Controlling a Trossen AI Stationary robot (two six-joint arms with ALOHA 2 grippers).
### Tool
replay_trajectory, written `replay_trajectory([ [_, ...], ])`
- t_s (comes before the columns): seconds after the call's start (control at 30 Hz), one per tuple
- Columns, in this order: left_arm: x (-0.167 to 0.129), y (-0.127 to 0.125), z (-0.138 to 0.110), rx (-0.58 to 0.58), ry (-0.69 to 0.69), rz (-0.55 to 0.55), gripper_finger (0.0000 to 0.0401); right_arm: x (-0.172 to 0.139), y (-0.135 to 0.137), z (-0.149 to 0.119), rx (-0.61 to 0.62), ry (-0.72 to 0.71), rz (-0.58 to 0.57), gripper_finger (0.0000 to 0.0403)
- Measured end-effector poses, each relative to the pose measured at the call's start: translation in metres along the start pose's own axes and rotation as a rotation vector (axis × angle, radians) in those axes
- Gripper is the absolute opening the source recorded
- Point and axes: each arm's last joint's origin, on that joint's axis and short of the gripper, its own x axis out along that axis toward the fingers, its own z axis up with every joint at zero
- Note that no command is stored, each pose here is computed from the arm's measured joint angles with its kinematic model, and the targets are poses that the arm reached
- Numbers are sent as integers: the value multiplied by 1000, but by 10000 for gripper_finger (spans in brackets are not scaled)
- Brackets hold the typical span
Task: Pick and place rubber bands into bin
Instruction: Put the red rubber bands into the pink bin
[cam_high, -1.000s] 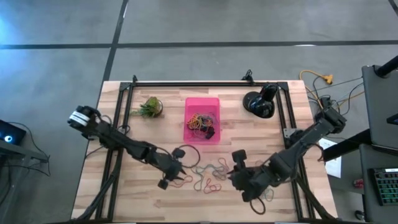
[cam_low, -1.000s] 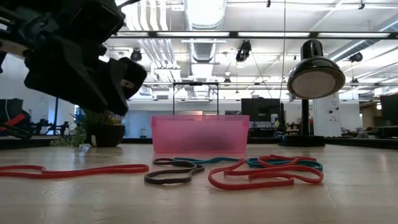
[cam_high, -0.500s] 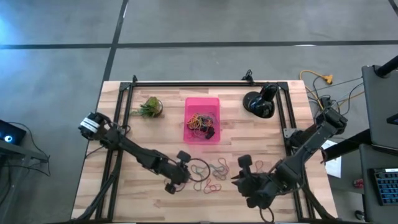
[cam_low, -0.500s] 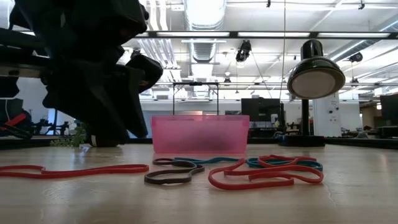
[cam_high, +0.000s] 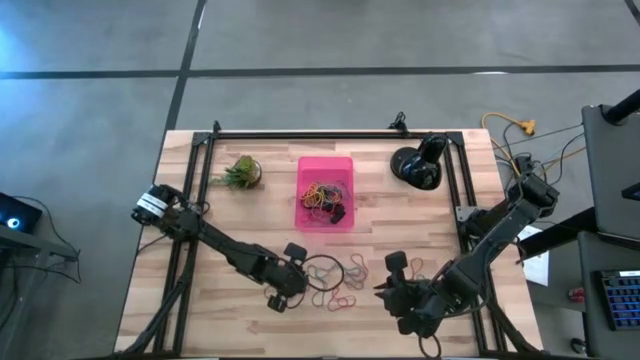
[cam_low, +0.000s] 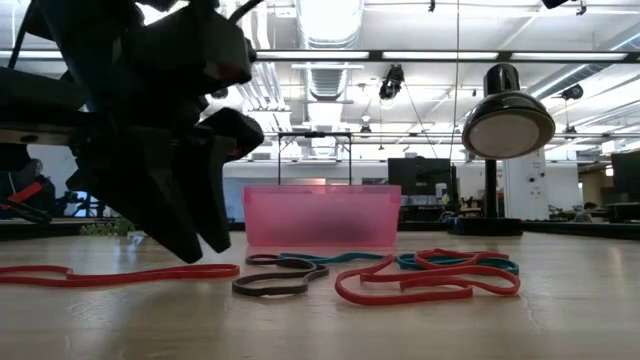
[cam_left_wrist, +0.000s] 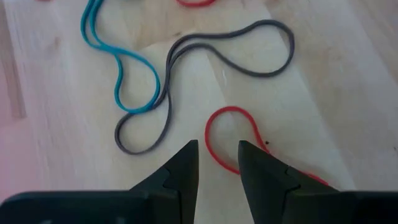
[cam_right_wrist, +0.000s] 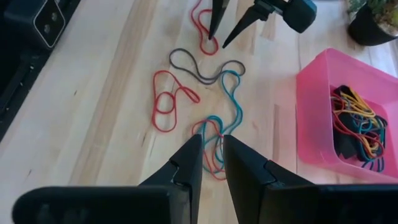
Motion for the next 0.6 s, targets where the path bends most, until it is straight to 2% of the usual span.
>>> replay_trajectory([
  [0.6,13,7,-2,-79,39,-20,97,4,1,-5,17,1,1,59],
])
